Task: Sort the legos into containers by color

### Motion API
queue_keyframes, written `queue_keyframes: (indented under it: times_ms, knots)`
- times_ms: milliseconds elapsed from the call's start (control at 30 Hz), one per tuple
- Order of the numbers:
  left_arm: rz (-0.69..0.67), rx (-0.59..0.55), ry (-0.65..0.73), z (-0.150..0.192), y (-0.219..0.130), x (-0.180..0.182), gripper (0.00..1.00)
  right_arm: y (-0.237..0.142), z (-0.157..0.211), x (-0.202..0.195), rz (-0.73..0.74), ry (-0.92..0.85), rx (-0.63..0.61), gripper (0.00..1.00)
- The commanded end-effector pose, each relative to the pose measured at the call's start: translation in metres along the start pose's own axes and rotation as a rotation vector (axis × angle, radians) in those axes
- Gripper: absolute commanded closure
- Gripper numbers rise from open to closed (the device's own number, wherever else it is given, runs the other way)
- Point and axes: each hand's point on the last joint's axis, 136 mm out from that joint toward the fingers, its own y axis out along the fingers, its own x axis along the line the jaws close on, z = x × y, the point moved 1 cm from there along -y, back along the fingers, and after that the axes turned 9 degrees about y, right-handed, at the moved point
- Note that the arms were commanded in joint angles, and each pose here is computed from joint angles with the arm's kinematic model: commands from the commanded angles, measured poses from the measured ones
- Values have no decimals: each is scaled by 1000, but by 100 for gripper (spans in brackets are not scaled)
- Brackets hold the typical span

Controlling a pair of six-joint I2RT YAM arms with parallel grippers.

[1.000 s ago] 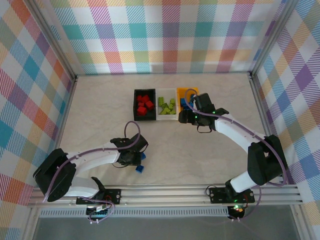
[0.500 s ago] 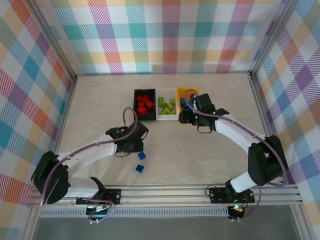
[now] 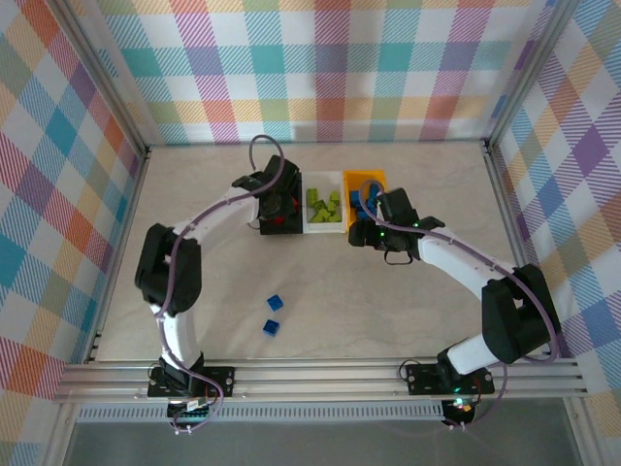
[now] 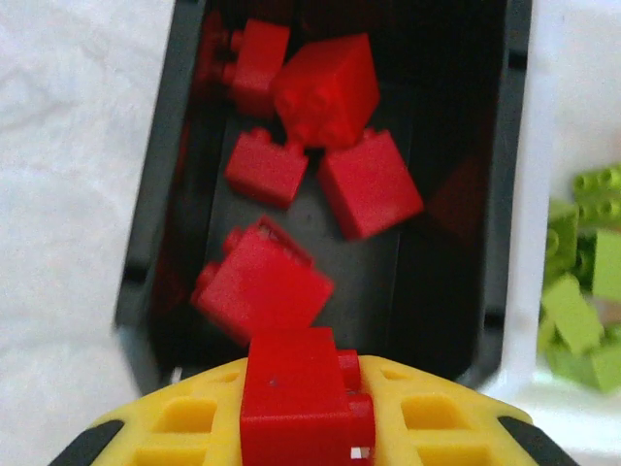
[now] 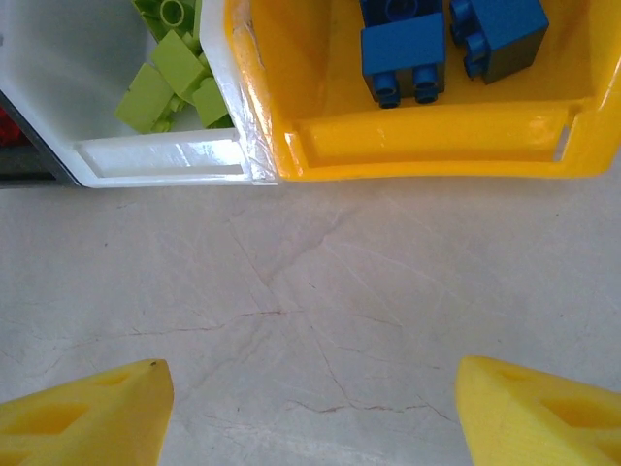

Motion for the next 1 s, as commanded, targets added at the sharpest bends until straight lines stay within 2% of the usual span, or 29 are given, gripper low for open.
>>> queue_keyframes:
  times_ms: [0, 33, 100, 167, 233, 367, 533, 700, 800, 900, 967]
  knots:
    - [-26, -34, -10, -27, 10, 2, 79, -10, -4, 5, -34, -3, -29, 23]
    - [-31, -27, -15, -30, 15, 2, 77, -11, -4, 5, -36, -2, -29, 23]
    - [-32, -15, -13, -33, 21, 0, 67, -12, -4, 5, -38, -3, -32, 23]
    - [-8, -14, -11, -35, 18, -5, 52, -15, -4, 5, -37, -5, -36, 23]
    - [10, -24, -1, -35, 9, -10, 37, -17, -4, 6, -42, -6, -41, 22]
    - [71, -33, 38, -20, -24, -20, 22, -21, -7, 9, -51, -7, -54, 20]
    - [133, 28, 135, 45, -67, -24, 16, -22, -5, 10, -60, -12, -46, 18]
    - [138, 107, 143, 118, -94, 3, 14, -19, 9, 25, -145, -55, 33, 19]
    - [105, 103, 87, 145, -110, 33, 10, -14, 36, 50, -190, -180, 104, 19]
    - [42, 49, 32, 156, -128, 68, 1, -8, 79, 82, -238, -325, 196, 19]
    - [-18, 1, 2, 159, -140, 92, 0, -1, 112, 104, -265, -417, 268, 19]
